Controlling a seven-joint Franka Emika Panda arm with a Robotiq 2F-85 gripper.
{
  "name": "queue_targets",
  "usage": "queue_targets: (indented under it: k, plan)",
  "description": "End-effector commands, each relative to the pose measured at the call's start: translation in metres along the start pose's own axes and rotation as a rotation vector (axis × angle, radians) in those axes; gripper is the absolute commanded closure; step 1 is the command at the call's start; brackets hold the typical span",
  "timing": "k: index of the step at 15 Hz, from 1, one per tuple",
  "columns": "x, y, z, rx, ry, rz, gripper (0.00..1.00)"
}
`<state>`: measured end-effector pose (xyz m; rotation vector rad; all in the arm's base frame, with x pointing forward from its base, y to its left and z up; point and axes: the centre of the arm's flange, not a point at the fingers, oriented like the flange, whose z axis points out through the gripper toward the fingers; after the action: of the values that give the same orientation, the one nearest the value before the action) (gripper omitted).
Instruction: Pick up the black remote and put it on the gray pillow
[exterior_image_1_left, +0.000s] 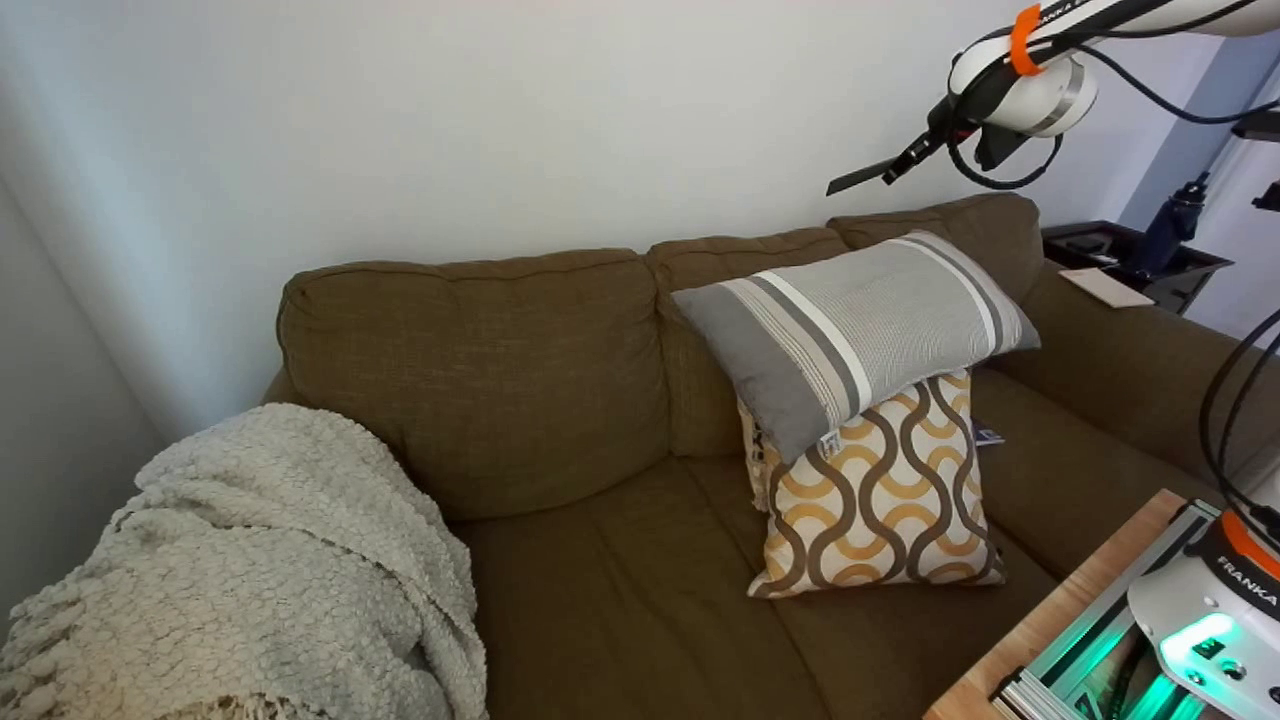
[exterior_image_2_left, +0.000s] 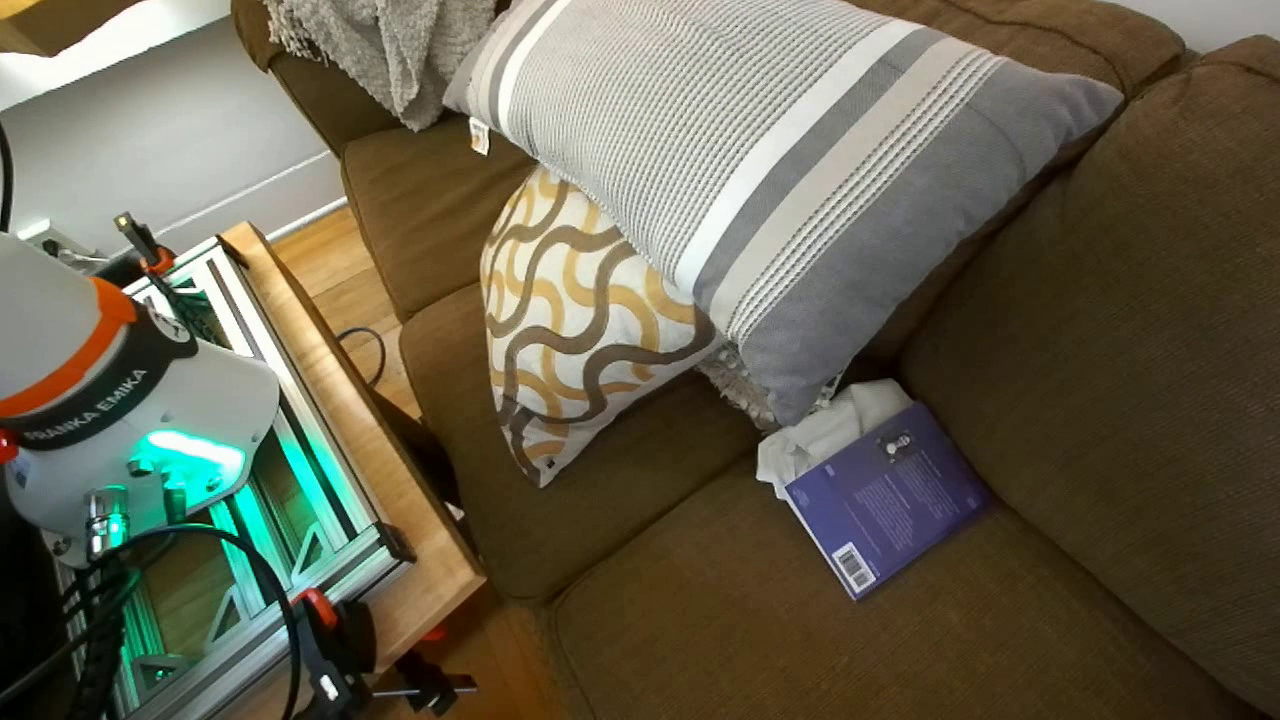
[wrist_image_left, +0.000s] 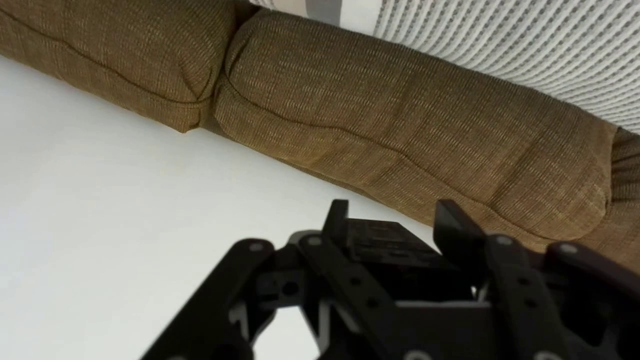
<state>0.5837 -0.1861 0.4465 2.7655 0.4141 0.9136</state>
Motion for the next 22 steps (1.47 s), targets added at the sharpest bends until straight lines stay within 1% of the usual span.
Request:
queue_targets:
  k: [1,2,3,4,9,13,16,18,19,20,21,22]
  plan:
    - [0.0,0.0,0.0,0.0,0.0,0.0,0.77]
    - [0.002,-0.001,-0.002,0.055,0.016,-0.046,0.77]
    - [0.003,-0.006,-0.005,0.093,0.027,-0.09,0.77]
    - [0.001,-0.013,-0.013,0.129,0.044,-0.149,0.77]
    - [0.001,-0.044,-0.051,0.303,0.138,-0.355,0.77]
    - [-0.02,-0.038,-0.068,0.456,0.208,-0.526,0.77]
    - [-0.044,-0.028,-0.068,0.554,0.241,-0.67,0.77]
    - [-0.063,-0.022,-0.061,0.602,0.266,-0.774,0.77]
    - [-0.068,-0.021,-0.053,0.619,0.26,-0.809,0.77]
    - [-0.071,-0.021,-0.045,0.607,0.255,-0.814,0.77]
    - [-0.059,-0.02,-0.056,0.595,0.243,-0.768,0.52]
    - [-0.066,-0.019,-0.051,0.602,0.242,-0.783,0.52]
